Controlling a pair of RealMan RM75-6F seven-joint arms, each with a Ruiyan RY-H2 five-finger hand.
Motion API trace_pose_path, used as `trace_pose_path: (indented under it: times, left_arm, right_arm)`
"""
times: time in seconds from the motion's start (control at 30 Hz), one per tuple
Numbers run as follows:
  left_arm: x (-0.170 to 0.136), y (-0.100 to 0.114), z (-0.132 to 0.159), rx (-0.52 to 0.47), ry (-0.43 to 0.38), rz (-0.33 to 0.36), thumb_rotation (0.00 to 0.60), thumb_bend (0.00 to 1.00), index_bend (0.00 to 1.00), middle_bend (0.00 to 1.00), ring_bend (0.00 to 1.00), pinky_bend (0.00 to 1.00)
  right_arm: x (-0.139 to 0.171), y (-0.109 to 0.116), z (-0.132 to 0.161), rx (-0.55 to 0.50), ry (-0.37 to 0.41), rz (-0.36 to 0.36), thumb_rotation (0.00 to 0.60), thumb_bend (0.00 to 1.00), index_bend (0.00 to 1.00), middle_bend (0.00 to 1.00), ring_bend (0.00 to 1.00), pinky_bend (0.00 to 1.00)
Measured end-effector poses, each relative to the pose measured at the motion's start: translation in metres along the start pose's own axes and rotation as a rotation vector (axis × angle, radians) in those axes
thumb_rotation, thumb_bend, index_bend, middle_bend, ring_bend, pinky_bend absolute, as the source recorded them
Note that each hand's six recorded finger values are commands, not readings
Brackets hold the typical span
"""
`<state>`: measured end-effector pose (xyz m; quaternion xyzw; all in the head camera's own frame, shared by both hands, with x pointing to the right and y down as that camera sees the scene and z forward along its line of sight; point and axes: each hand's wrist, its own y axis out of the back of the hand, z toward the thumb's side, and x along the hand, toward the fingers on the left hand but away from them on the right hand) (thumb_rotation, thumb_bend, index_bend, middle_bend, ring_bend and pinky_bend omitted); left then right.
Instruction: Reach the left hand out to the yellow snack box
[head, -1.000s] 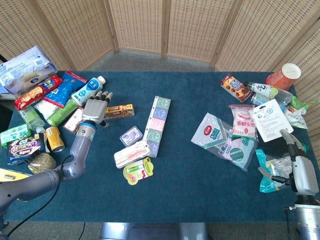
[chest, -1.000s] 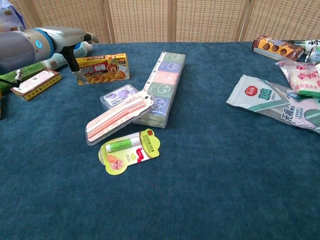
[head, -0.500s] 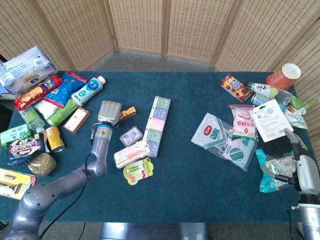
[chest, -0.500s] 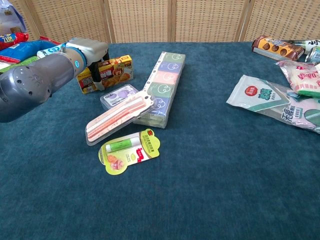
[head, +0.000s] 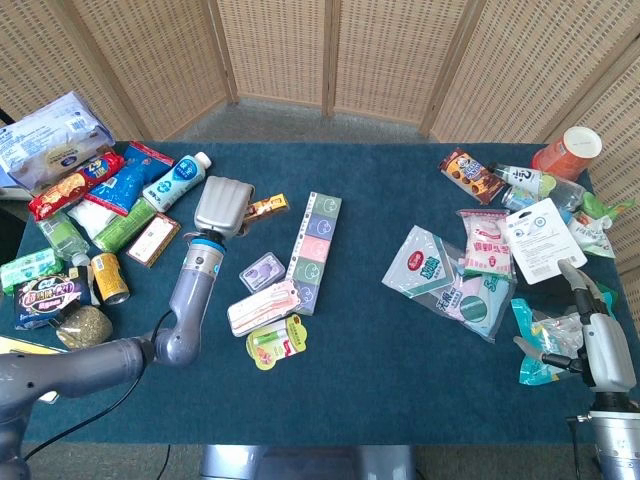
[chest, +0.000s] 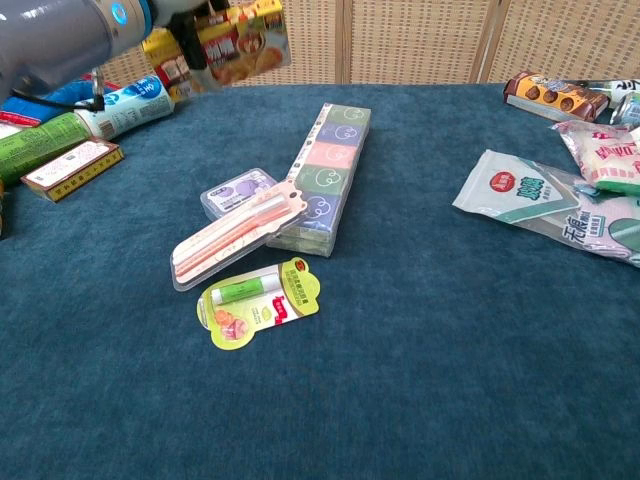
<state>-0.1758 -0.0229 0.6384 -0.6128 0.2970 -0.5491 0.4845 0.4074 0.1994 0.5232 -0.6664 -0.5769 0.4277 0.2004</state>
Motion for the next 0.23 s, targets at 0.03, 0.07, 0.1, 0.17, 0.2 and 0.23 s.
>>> trace_pose_path:
  times: [0.03, 0.07, 0.1, 0.17, 0.2, 0.23]
  left_arm:
    - [-0.003, 0.011, -0.001, -0.001, -0.004, 0.017, 0.6, 0.0, 0.9, 0.88, 0.88, 0.92]
    - [-0.007, 0.027, -0.003, 0.0, -0.008, 0.04, 0.6, 0.0, 0.9, 0.88, 0.88, 0.92]
    - [-0.01, 0.038, -0.005, 0.001, -0.008, 0.057, 0.6, 0.0, 0.9, 0.88, 0.88, 0.92]
    - [-0.016, 0.063, -0.011, 0.006, -0.003, 0.097, 0.6, 0.0, 0.9, 0.88, 0.88, 0.92]
    - [-0.018, 0.073, -0.014, 0.01, 0.002, 0.112, 0.6, 0.0, 0.9, 0.88, 0.88, 0.92]
    - [-0.02, 0.081, -0.016, 0.013, 0.007, 0.124, 0.6, 0.0, 0.9, 0.87, 0.88, 0.92]
  right_arm:
    - [0.0, 0.0, 0.0, 0.0, 0.002, 0.0, 0.6, 0.0, 0.0, 0.0, 0.0, 0.0]
    - [0.0, 0.0, 0.001, 0.0, 0.003, 0.0, 0.6, 0.0, 0.0, 0.0, 0.0, 0.0]
    - [0.001, 0.0, 0.001, 0.001, 0.004, 0.0, 0.6, 0.0, 0.0, 0.0, 0.0, 0.0]
    - [0.001, 0.0, 0.002, 0.001, 0.006, -0.001, 0.6, 0.0, 0.0, 0.0, 0.0, 0.0]
    - [0.002, -0.001, 0.002, 0.0, 0.008, 0.0, 0.6, 0.0, 0.0, 0.0, 0.0, 0.0]
    - [0.002, -0.001, 0.003, -0.001, 0.008, 0.0, 0.6, 0.0, 0.0, 0.0, 0.0, 0.0]
